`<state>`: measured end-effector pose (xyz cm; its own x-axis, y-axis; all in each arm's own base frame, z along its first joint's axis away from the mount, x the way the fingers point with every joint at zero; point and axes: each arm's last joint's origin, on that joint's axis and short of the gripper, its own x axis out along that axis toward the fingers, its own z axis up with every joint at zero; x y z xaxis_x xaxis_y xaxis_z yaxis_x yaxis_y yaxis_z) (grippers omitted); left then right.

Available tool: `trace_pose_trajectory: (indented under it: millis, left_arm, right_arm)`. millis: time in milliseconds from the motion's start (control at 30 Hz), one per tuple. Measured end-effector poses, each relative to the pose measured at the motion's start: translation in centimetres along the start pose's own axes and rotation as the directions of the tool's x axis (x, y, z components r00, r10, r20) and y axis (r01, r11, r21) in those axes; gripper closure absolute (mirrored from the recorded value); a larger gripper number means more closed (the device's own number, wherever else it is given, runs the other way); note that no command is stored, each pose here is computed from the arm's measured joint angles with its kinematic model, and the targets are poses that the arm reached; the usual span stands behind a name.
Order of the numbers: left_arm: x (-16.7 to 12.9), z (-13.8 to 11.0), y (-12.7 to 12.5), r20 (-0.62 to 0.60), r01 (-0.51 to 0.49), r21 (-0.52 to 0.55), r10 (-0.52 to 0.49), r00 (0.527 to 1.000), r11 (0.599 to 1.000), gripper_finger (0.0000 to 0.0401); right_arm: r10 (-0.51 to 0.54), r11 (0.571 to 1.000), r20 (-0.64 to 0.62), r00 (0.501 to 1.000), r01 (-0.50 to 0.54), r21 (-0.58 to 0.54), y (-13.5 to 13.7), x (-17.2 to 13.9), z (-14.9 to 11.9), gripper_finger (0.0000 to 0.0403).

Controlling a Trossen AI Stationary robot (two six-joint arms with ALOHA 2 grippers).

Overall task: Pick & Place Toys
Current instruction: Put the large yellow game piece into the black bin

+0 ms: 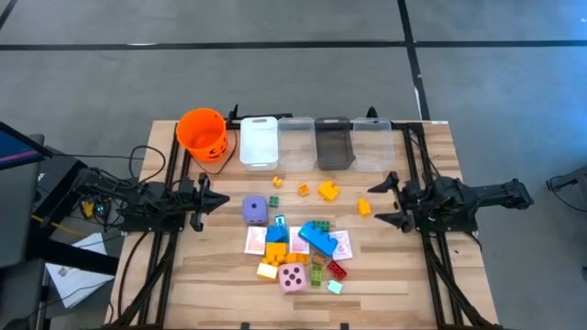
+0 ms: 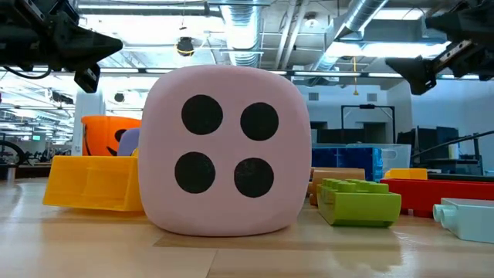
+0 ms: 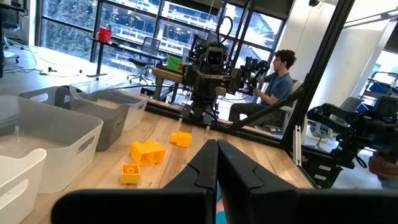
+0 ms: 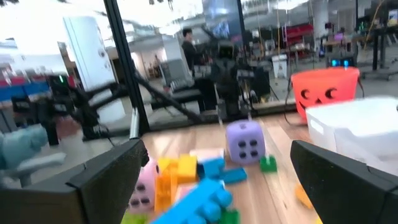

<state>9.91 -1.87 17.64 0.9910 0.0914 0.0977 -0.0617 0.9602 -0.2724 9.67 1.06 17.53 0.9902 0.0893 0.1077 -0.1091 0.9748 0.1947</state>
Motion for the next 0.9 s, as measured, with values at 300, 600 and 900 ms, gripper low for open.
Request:
trace_pose_trajectory:
  millis: [300, 600, 900]
  left_arm:
    - [0.0, 0.0, 0.0, 0.000, 0.000, 0.000, 0.000, 1.000, 1.000, 0.0401]
    - [0.0, 0.2, -0.1, 0.024, 0.006, -0.020, -0.006, 1.000, 1.000, 0.0401]
    - [-0.1, 1.5, -0.3, 0.150, 0.036, -0.061, -0.027, 0.988, 0.998, 0.0401]
  right_arm:
    - [0.029, 0.998, 0.160, 0.987, -0.019, -0.064, 0.3, -0.2, 1.7, 0.0003]
    - [0.108, 0.989, 0.262, 0.959, -0.131, 0.072, 0.8, -0.5, 3.1, 0.0003]
    - [0.047, 0.981, 0.174, 0.984, -0.079, 0.179, 0.5, -0.2, 2.2, 0.0003]
